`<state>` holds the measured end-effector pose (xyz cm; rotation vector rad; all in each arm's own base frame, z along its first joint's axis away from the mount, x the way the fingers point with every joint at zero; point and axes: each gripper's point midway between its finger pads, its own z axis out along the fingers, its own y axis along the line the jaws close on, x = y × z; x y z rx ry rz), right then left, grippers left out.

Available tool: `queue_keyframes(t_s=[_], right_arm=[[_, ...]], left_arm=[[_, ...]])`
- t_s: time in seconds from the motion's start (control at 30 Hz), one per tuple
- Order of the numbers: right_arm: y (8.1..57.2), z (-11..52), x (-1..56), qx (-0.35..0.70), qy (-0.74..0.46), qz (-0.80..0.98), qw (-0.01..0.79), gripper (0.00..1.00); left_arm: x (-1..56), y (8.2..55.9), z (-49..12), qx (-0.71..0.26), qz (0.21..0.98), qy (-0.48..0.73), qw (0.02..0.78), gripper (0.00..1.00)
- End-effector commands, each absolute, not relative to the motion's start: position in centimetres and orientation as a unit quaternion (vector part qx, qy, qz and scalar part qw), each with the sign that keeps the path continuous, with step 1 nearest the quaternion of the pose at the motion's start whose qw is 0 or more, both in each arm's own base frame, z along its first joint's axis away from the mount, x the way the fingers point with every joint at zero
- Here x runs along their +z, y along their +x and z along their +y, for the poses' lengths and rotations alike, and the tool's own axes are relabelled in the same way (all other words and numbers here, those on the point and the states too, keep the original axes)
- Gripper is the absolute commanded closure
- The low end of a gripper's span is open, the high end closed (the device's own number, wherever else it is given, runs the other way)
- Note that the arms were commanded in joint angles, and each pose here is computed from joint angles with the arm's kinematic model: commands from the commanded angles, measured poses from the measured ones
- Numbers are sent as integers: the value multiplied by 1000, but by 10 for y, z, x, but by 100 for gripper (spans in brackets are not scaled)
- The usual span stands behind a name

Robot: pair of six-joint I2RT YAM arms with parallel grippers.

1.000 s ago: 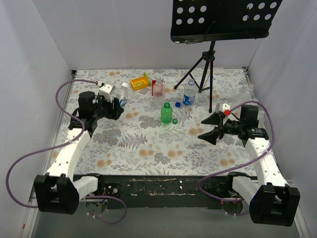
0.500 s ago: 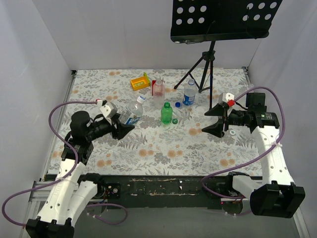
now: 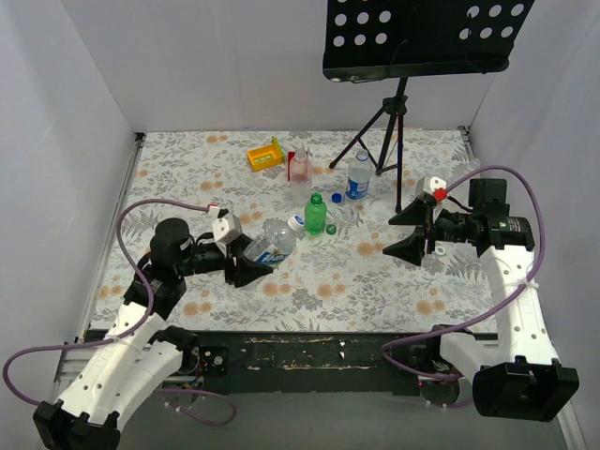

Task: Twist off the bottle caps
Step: Pick up the plastic bottle at the center of the board, then unscrew the bottle cap from the plastic bottle.

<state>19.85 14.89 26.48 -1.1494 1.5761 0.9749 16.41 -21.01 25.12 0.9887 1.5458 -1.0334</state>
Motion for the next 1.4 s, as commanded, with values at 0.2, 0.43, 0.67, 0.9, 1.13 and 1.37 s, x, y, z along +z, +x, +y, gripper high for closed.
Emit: queue_keyframes(t_s=[0.2, 0.43, 0.67, 0.9, 1.13, 1.37], right_arm=[[197, 149, 280, 393, -459, 644, 470, 14], [197, 149, 281, 399, -452, 648, 465, 14], [197, 150, 283, 409, -448, 649, 459, 14], [196, 151, 283, 421, -441, 651, 452, 14], [195, 152, 279, 430, -437, 653, 445, 14], [195, 153, 271, 443, -428, 658, 433, 15]], left_arm=[[231, 146, -241, -438, 637, 450, 448, 100], [222, 135, -256, -431, 630, 480, 433, 100], [207, 123, -259, -429, 621, 505, 419, 100], [193, 116, -263, -429, 619, 521, 401, 100], [184, 110, -264, -429, 619, 530, 390, 100], [177, 106, -268, -434, 619, 532, 380, 100]])
